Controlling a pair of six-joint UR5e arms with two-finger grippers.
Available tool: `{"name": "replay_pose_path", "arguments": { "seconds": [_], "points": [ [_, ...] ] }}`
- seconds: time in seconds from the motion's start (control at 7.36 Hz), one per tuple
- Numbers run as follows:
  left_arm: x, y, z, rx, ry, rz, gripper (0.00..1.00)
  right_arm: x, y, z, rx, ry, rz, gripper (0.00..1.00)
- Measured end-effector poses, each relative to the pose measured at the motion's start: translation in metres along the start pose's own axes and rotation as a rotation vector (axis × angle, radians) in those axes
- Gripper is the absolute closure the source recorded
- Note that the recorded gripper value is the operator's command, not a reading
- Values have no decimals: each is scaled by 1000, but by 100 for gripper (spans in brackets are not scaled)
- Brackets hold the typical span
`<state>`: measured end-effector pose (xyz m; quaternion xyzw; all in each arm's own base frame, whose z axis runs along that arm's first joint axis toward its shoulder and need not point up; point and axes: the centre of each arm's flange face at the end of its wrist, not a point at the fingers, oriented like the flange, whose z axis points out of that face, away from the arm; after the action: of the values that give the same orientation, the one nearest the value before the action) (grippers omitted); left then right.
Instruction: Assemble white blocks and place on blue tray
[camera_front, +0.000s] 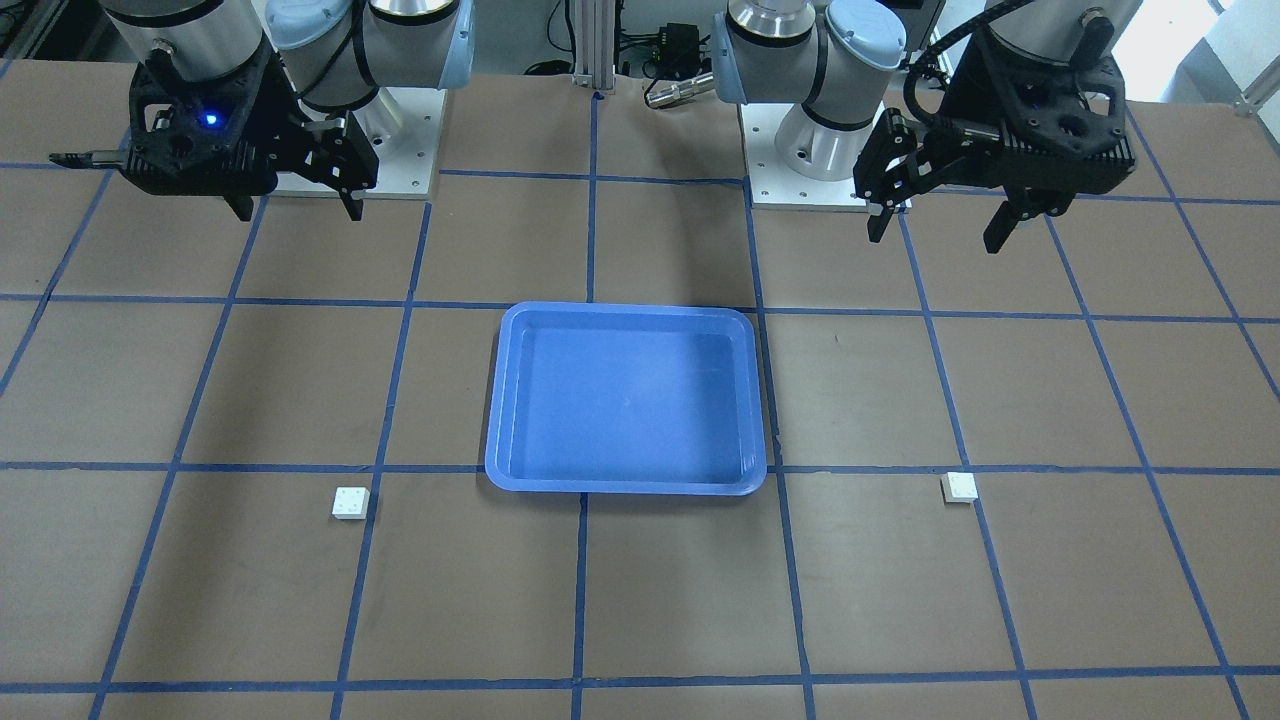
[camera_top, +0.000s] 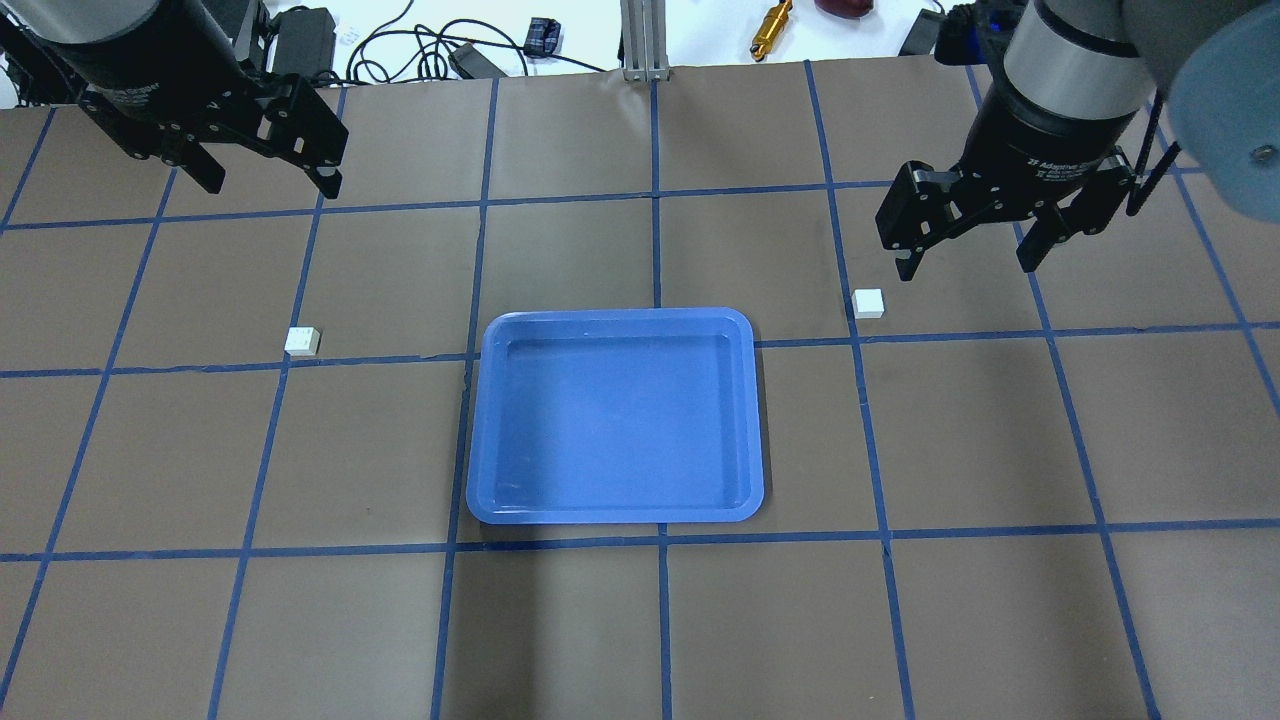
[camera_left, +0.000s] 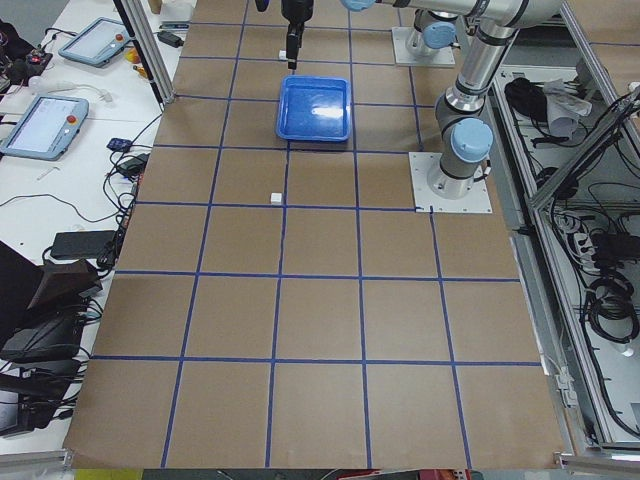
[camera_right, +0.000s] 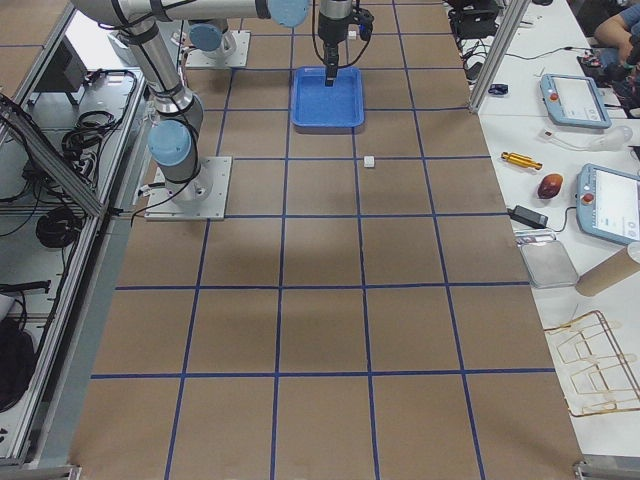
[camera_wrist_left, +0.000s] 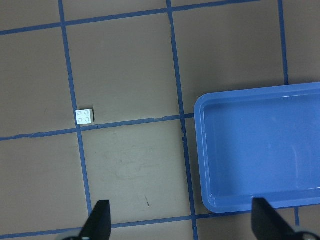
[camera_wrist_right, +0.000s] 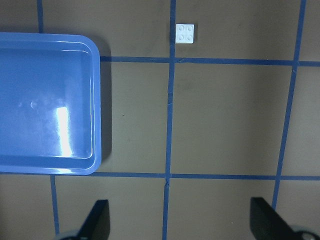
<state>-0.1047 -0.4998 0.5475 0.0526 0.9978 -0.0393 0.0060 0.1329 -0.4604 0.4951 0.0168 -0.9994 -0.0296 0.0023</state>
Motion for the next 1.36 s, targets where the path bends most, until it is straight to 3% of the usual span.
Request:
{"name": "replay_pose_path", "arguments": {
  "seconds": [0.27,0.54,0.95,1.36],
  "points": [
    [-12,-6,8,-9,-3,-16,0,0,0,0,2,0,-3,0],
    [-56,-24,41,-56,5,-77,0,0,0,1,1,0,-4,0],
    [-101,-61,147,-94,5,-111,0,1,-1,2,-4,1,-2,0],
    [-143,-71,235,-118,7,-147,0,10,-5,2,3,-1,-40,0]
  ]
}}
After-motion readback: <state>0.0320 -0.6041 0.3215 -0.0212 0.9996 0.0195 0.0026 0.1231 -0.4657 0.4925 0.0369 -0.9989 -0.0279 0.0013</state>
